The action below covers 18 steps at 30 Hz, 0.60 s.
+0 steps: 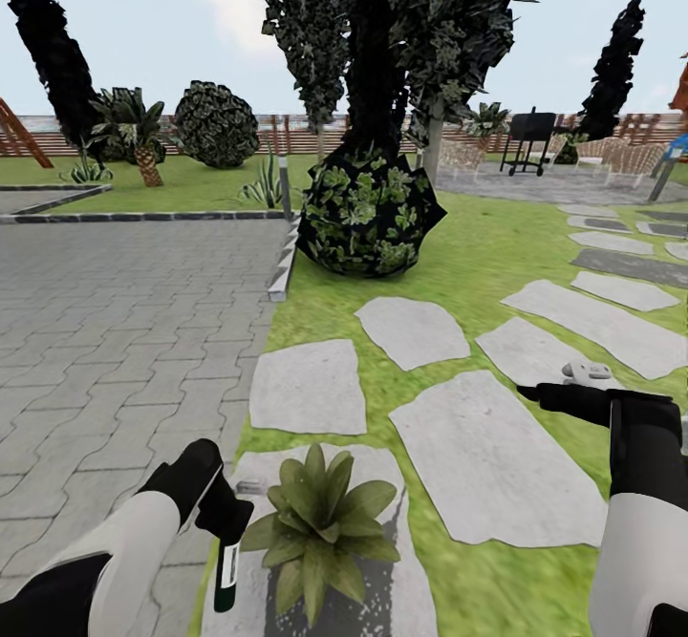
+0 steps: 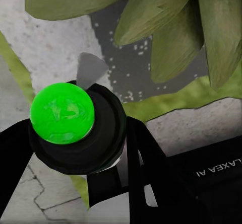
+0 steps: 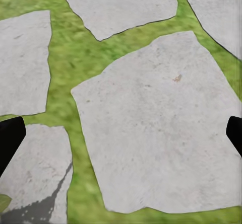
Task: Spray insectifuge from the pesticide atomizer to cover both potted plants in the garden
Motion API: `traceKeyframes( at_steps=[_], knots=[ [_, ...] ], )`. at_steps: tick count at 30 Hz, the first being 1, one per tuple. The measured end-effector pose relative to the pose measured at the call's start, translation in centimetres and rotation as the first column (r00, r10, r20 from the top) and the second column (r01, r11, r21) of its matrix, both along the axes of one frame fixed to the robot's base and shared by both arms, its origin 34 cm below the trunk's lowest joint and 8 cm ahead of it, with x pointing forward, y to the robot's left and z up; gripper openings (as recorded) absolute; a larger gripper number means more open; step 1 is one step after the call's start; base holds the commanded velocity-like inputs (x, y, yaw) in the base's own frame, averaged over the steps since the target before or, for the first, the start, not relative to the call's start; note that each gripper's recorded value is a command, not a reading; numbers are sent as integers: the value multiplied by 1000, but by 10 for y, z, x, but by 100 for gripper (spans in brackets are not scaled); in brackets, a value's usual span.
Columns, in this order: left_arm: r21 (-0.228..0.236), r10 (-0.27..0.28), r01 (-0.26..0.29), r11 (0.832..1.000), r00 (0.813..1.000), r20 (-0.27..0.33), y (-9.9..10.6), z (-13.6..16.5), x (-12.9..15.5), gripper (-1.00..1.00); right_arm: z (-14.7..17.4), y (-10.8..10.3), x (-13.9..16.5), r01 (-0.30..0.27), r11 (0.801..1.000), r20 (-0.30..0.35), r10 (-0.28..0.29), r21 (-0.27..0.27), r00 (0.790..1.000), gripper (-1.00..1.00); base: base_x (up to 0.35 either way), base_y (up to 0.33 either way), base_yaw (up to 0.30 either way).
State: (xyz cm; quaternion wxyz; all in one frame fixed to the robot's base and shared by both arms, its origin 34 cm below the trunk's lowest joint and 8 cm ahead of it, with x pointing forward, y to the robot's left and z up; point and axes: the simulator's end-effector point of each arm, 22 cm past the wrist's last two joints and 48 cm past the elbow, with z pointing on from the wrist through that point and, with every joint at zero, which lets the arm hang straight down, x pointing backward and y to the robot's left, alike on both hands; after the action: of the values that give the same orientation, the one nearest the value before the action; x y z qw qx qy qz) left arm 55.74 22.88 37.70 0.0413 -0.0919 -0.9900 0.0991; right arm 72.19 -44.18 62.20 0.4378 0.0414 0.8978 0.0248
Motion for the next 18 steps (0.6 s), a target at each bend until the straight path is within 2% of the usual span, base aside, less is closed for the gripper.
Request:
traceKeyframes(
  at_steps=[7,18],
  knots=[
    [2,3,-3,1000,1000,-23,4,-9,-14,-100,0,0,0,0,1000,0,0,0,1000,100,0,0,-8],
    [12,9,-9,1000,1000,-22,12,-10,-15,-100,0,0,0,0,1000,0,0,0,1000,100,0,0,0]
  ],
)
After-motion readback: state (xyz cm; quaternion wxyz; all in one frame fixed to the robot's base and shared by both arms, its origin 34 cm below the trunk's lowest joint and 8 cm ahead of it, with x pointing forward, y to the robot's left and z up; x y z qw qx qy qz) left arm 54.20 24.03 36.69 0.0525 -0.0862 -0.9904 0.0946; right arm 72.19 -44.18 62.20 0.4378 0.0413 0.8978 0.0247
